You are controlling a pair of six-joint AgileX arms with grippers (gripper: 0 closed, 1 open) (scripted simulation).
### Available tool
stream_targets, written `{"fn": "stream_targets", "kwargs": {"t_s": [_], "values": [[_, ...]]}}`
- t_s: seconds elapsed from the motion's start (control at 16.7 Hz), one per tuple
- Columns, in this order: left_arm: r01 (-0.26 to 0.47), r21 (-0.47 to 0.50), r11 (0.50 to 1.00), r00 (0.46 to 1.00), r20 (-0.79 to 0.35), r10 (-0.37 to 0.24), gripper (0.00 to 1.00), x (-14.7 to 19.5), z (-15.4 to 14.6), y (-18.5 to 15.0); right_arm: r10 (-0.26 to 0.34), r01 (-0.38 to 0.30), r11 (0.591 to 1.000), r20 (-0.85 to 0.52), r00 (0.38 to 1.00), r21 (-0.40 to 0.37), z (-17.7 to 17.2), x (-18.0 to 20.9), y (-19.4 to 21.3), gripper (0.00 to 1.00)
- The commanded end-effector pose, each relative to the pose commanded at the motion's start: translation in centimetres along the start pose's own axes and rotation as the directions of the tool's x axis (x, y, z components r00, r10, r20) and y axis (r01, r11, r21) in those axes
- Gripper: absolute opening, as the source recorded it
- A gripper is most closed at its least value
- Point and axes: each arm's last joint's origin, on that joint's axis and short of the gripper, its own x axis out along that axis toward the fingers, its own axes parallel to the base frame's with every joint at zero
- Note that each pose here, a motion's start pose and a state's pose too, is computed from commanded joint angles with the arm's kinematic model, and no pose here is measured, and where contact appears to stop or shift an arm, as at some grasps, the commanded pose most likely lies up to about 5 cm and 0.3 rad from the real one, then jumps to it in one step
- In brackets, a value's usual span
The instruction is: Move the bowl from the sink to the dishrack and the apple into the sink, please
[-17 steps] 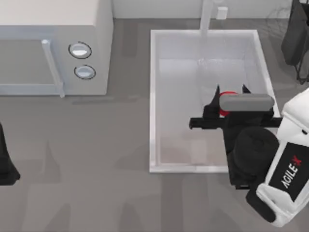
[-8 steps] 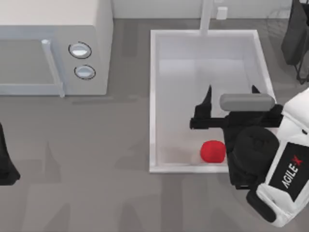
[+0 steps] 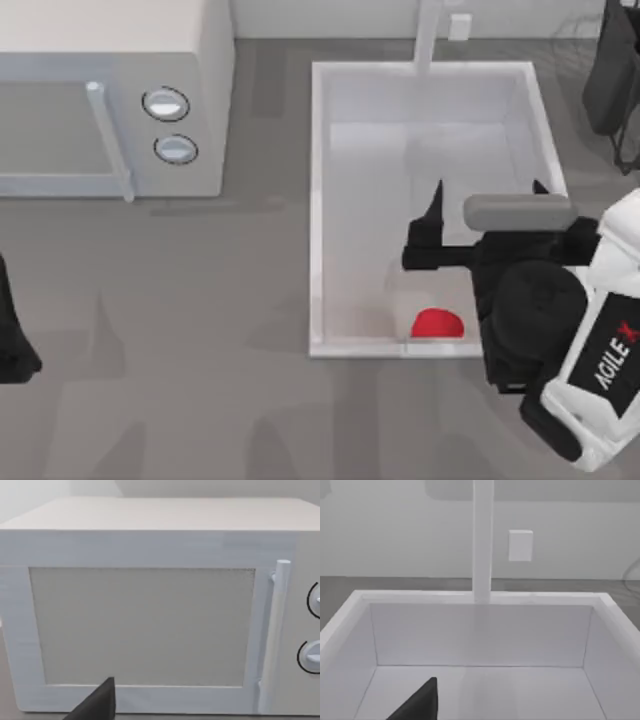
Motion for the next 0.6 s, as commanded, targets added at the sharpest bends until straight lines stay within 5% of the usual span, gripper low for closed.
{"fn": "stream_targets", "kwargs": {"t_s": [0.42,0.6], "values": [[0.0,0.0,1.0,1.0,0.0,0.0,1.0,0.0,0.0,0.0,0.066,-0.084,0.992,-0.182,0.981,-0.094,3.4,-1.9,-4.5,1.0],[0.0,0.0,1.0,1.0,0.0,0.0,1.0,0.0,0.0,0.0,0.081,-0.093,0.993,-0.145,0.986,-0.076,7.2,-2.9,-7.1,1.0]]}}
